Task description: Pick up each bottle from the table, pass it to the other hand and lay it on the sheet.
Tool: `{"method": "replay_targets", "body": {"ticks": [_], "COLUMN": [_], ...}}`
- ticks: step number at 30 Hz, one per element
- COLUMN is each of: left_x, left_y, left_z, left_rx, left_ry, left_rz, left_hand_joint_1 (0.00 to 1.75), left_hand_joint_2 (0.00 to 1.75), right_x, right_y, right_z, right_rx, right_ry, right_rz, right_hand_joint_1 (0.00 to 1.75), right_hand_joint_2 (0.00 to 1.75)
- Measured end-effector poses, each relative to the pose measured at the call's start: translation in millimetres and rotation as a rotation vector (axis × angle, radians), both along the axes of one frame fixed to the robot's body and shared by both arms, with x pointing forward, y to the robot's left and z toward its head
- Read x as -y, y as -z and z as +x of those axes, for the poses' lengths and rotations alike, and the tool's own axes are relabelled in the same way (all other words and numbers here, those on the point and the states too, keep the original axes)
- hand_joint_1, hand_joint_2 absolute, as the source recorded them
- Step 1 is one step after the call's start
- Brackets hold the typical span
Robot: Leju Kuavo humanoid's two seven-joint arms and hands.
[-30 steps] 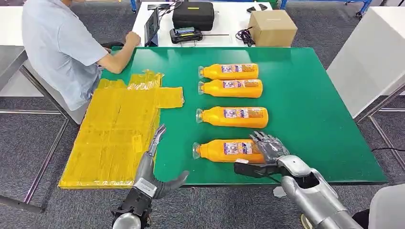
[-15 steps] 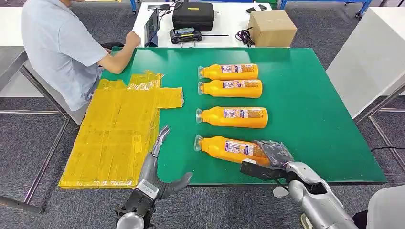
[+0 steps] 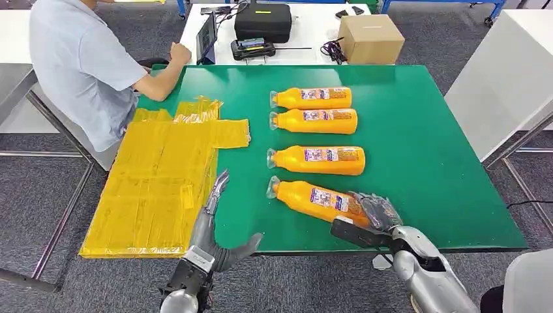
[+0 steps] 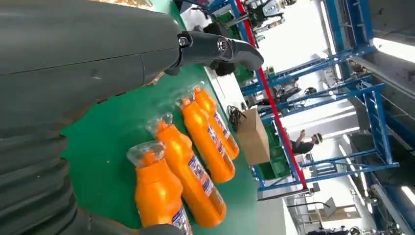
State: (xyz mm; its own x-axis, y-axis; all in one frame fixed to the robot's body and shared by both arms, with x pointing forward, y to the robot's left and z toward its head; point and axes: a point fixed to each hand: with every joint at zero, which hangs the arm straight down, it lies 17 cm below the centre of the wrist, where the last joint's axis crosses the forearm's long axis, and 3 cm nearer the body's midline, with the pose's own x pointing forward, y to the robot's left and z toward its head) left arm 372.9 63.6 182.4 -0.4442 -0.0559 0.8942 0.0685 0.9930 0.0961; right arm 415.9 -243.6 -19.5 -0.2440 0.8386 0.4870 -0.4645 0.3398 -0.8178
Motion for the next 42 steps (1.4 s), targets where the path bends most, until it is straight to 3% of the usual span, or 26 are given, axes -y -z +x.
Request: {"method": "replay_targets", "body": {"ticks": [4, 11, 17, 22, 32, 42], "left_x": [-15, -29, -5, 1, 14, 28], "left_y": [5, 13, 62, 82, 69, 44], "left_z": [4, 5, 4, 2, 2, 6], "left_rx": [-0.059, -0.099, -0.324, -0.377, -0.357, -0.297], "left_ry": [0.002, -0.008, 0.127, 0.140, 0.261, 0.374], "left_rz": [-0.208, -0.388, -0.549, -0.570, -0.668, -0.674], "left_hand_joint_1": [0.00, 0.00, 0.00, 0.00, 0.00, 0.00], "left_hand_joint_2": [1.75, 1.75, 1.75, 1.75, 1.75, 1.75], "right_x": [-19, -51, -71, -83, -110, -154], "right_y": [-16, -57, -89, -105, -117, -107], "right_z": [-3, -7, -10, -7, -12, -28], "right_rx": [0.019, 0.057, 0.101, 0.126, 0.105, 0.102], "right_ry": [0.027, 0.057, 0.013, 0.005, -0.064, -0.177], "right_rz": [0.170, 0.426, 0.554, 0.620, 0.721, 0.676], "right_hand_joint_1": [1.75, 1.75, 1.75, 1.75, 1.75, 1.75], "right_hand_joint_2": [1.75, 1.75, 1.75, 1.75, 1.75, 1.75]}}
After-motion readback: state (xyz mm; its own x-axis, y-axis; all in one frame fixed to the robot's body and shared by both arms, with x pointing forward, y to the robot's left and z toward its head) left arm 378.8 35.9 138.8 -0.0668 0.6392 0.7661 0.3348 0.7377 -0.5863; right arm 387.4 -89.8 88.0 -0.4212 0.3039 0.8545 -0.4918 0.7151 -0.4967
